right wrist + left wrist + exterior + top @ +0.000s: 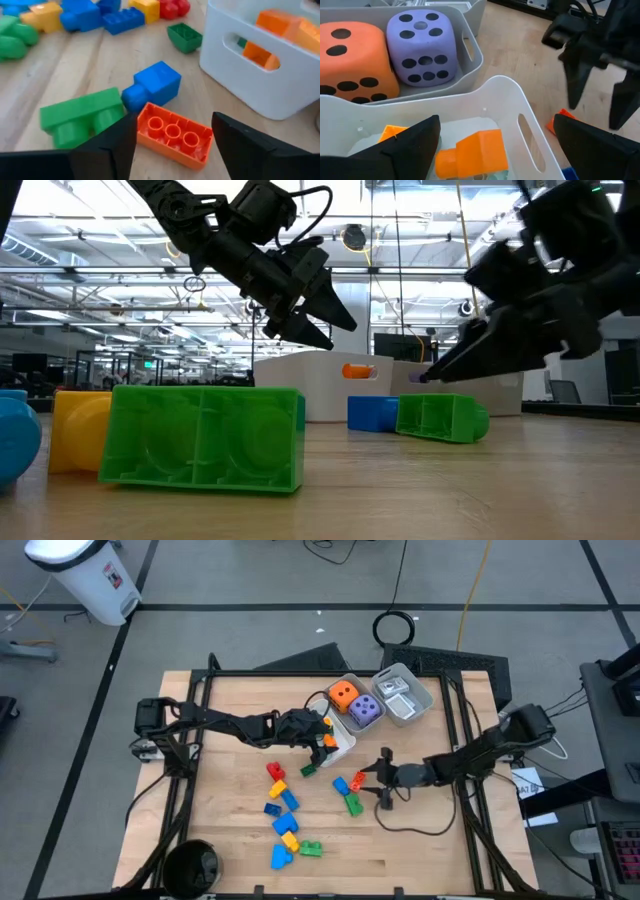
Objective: Pick & Place Toys
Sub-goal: Put the orange game piece into the white bin
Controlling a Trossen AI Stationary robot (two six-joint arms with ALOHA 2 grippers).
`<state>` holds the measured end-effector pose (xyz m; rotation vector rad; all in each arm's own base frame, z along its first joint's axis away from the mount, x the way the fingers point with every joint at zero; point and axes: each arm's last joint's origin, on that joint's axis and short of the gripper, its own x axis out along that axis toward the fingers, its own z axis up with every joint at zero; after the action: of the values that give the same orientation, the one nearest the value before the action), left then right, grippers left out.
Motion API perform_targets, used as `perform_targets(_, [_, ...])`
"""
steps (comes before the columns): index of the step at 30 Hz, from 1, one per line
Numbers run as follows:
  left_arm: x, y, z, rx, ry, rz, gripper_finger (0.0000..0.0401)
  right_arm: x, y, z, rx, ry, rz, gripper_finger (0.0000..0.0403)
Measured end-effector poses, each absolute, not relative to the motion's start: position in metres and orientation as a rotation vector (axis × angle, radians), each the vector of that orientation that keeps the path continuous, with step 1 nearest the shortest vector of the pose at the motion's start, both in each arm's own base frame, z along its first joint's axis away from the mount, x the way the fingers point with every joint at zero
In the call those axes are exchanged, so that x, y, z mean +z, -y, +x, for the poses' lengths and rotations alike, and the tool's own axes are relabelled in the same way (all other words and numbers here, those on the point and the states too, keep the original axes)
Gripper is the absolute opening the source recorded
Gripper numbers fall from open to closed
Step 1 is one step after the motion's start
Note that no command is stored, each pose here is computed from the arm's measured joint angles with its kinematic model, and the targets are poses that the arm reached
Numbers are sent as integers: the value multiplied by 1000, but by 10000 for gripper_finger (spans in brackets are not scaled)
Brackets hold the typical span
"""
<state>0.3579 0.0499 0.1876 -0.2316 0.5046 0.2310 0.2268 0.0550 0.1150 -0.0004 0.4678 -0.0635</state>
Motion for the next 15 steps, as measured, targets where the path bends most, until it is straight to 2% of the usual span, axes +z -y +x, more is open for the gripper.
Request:
perform_targets(3, [188, -50, 358, 230, -496, -231, 392, 106, -52, 235, -16, -578, 10, 234])
perform_targets(8, [189, -50, 358, 229, -494, -232, 392, 106, -50, 243, 7, -673, 103, 211])
perform_targets(15, [188, -50, 358, 228, -501, -232, 392, 121, -57, 236, 178, -702, 308, 186])
